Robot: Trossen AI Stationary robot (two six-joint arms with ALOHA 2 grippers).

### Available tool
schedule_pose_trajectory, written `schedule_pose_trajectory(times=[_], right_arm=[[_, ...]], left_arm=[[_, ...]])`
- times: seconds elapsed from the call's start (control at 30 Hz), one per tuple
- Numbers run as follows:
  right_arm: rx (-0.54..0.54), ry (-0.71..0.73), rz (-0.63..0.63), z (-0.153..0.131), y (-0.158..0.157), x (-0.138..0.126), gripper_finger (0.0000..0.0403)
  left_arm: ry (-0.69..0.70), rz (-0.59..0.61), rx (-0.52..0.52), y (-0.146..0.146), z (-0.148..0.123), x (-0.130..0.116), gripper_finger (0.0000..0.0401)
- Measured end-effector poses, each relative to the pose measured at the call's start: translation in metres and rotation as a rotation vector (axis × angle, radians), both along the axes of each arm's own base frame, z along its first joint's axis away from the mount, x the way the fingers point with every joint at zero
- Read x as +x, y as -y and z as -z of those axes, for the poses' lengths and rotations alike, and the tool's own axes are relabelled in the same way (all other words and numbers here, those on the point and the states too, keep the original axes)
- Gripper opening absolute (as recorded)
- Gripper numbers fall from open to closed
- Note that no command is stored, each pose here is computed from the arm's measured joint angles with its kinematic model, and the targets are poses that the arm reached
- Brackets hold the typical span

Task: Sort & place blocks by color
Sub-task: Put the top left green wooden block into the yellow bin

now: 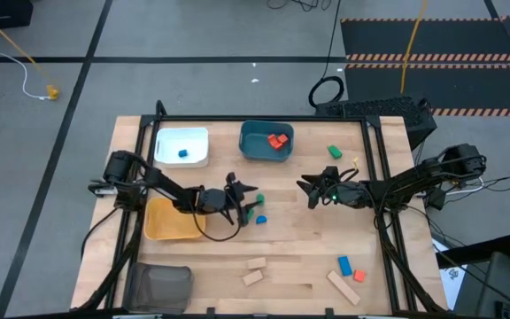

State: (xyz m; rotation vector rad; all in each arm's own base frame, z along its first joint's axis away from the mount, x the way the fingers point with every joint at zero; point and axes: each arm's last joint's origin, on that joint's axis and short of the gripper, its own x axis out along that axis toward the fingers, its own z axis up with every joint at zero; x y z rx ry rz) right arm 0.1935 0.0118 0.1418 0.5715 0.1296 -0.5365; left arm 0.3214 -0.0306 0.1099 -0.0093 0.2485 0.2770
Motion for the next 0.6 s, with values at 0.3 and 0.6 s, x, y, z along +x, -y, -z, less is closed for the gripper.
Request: schedule_pose_trajectory(times=[0.3,0.6], right_arm=[[0.01,0.003,0.003,0.0,0.0,0.0,0.0166],[0.01,0.004,0.003,0.0,0.0,0.0,0.0166]], left_arm=[[0.011,-0.012,-0.007,-0.002,0.017,0.006,0.0232],[-0.02,-0.032,-0.045,-0.007,0.02,0.006,0.0232]])
